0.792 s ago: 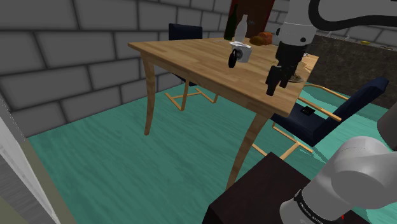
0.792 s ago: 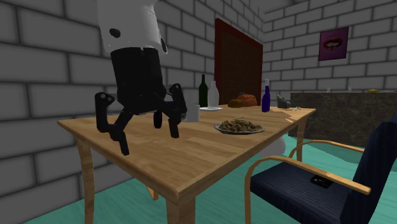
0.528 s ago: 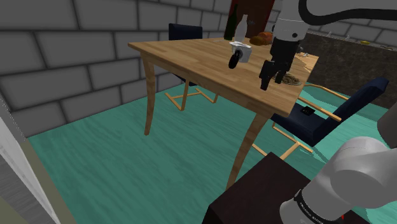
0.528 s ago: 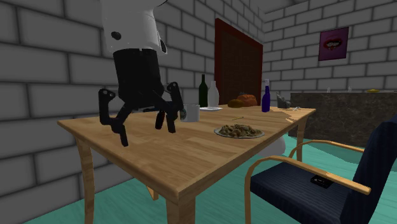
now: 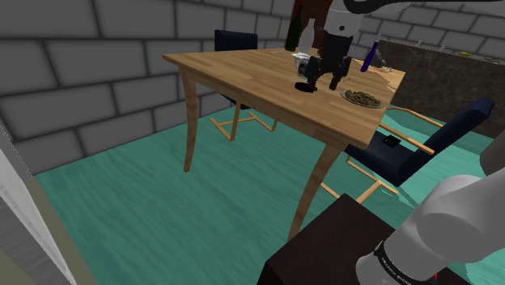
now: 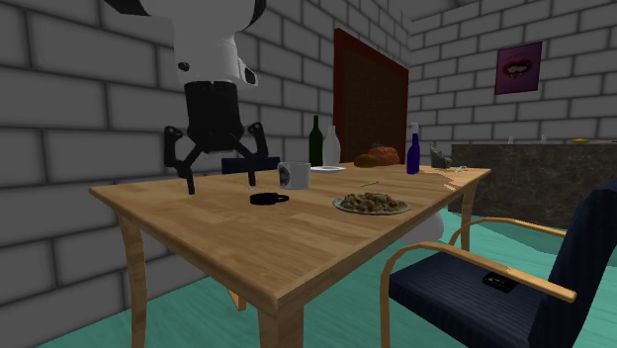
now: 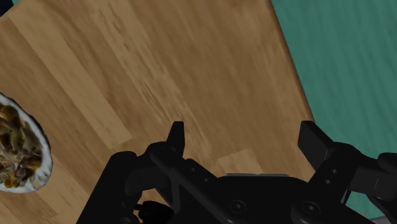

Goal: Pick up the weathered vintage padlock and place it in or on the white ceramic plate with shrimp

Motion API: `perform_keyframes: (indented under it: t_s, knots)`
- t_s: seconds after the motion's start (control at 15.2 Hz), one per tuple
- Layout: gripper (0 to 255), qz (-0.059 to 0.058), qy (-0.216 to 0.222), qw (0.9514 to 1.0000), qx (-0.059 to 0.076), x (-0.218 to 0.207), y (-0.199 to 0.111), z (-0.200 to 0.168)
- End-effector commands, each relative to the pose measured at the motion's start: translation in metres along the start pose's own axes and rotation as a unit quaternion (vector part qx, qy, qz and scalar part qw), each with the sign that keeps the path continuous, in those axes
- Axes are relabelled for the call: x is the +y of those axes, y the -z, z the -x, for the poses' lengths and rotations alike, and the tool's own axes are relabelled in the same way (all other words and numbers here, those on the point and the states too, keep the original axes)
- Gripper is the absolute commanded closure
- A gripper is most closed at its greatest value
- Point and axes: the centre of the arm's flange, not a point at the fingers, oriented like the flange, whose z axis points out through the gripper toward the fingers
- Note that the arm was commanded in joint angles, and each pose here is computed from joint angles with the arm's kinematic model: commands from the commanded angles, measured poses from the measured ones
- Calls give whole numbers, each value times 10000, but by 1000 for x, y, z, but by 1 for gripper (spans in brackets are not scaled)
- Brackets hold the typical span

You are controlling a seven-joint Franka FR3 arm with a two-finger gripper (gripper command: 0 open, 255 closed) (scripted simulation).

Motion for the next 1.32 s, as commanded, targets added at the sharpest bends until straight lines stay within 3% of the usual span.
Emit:
perform_keyframes:
  t_s: [0.0,0.4,0.86,1.25]
  knots:
    - [0,-62,-266,9996,42,5,2,-23]
    - [0,-245,-1036,9942,170,29,15,-94]
    - [0,-455,-1926,9797,317,70,31,-171]
    - [0,-461,-1952,9791,321,70,5,-175]
